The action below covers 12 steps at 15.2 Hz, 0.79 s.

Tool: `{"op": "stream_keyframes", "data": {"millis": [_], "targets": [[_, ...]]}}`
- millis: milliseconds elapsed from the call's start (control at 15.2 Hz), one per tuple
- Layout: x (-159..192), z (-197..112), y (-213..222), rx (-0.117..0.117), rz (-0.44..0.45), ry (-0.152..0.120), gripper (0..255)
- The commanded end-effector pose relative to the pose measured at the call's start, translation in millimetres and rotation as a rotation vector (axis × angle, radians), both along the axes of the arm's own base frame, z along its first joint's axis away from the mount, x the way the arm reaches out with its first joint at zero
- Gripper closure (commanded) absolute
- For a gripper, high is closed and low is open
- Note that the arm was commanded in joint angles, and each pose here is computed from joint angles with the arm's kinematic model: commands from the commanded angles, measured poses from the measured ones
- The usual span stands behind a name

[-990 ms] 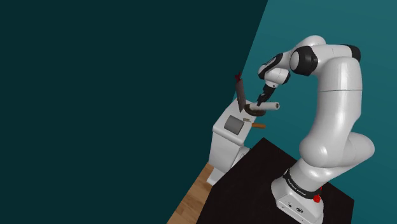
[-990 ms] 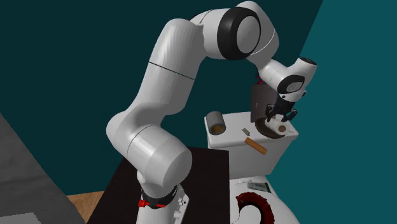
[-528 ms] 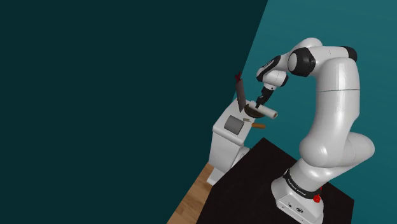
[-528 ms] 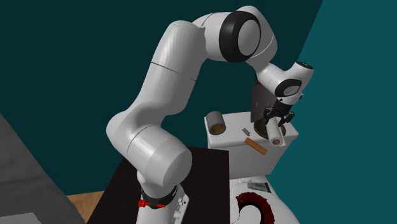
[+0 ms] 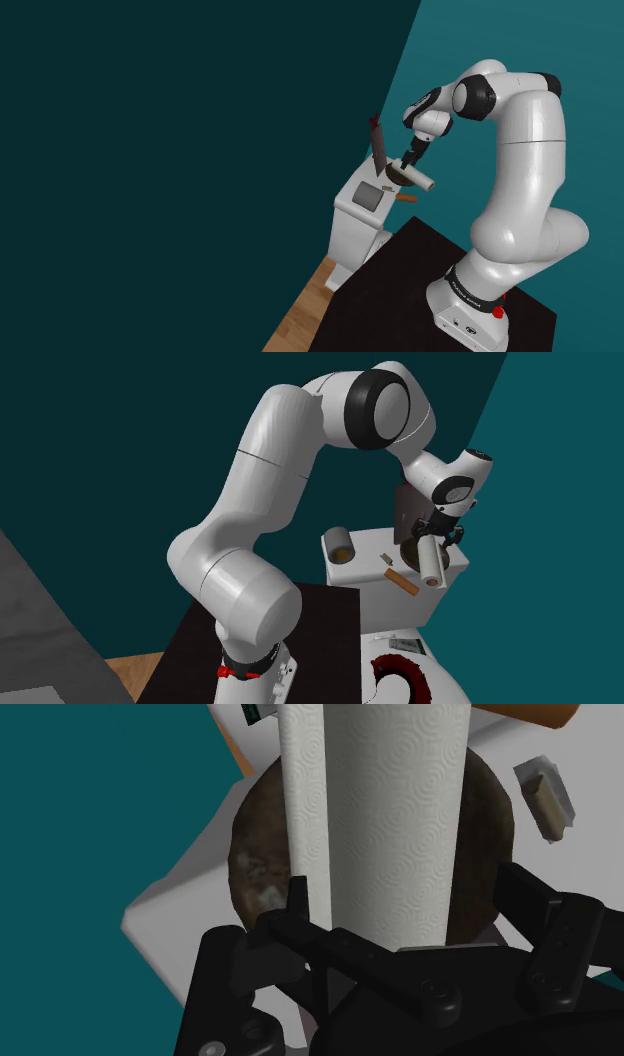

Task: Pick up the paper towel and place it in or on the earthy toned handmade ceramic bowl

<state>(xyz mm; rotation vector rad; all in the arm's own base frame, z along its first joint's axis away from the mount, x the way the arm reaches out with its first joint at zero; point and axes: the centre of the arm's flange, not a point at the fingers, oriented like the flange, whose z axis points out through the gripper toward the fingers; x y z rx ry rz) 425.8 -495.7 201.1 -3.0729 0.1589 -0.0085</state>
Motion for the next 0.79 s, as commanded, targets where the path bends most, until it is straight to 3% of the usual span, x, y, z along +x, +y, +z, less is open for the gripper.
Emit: {"op": "stream_keyframes", "data": {"millis": [0,198,726], "targets": [[0,13,-1,0.0,0.0,0.0,0],[0,50,-3,0.0,0.0,0.0,0],[0,50,-3,0.0,0.0,0.0,0]]}}
